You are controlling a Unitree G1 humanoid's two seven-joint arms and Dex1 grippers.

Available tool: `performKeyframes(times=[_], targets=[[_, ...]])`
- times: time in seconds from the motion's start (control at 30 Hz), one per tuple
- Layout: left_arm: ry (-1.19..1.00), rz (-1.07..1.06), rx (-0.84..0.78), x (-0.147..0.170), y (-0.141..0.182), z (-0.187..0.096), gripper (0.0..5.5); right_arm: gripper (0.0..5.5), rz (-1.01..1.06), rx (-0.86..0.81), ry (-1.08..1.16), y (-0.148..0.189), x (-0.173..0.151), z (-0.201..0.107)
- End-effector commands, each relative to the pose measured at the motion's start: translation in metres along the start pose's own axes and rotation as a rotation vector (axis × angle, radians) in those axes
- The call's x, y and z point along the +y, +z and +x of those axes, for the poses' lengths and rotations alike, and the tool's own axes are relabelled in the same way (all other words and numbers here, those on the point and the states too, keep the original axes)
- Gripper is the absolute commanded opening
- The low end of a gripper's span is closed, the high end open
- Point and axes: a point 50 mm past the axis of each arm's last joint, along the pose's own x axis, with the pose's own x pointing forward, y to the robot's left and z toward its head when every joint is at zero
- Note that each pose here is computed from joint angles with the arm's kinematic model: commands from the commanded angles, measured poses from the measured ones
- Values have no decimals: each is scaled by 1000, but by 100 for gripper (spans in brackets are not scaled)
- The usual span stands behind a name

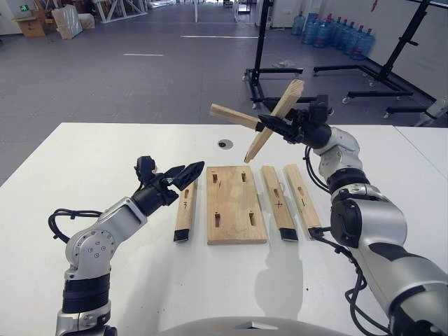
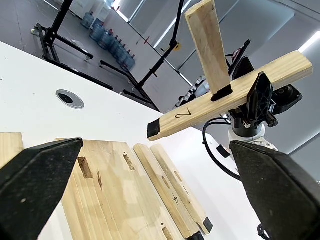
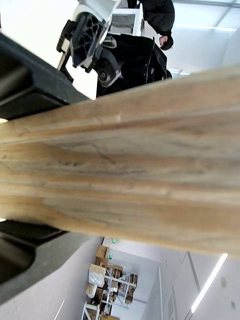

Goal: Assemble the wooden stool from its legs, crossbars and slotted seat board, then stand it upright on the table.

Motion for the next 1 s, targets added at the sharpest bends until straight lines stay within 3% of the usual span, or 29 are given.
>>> performKeyframes(times=[0.03,0.23,0.6,1.0], targets=[[0,9,18,-1,-1,1,539,205,-21,63,41,-12,8,-2],[0,5,24,-2,-1,0,539,205,9,63,36,-29,18,-5],[3,5,35,-1,-5,0,539,205,-41,175,97,-37,24,-4],[-2,7,47,-3,-7,1,539,205,-62,174,88,-39,25,-2]])
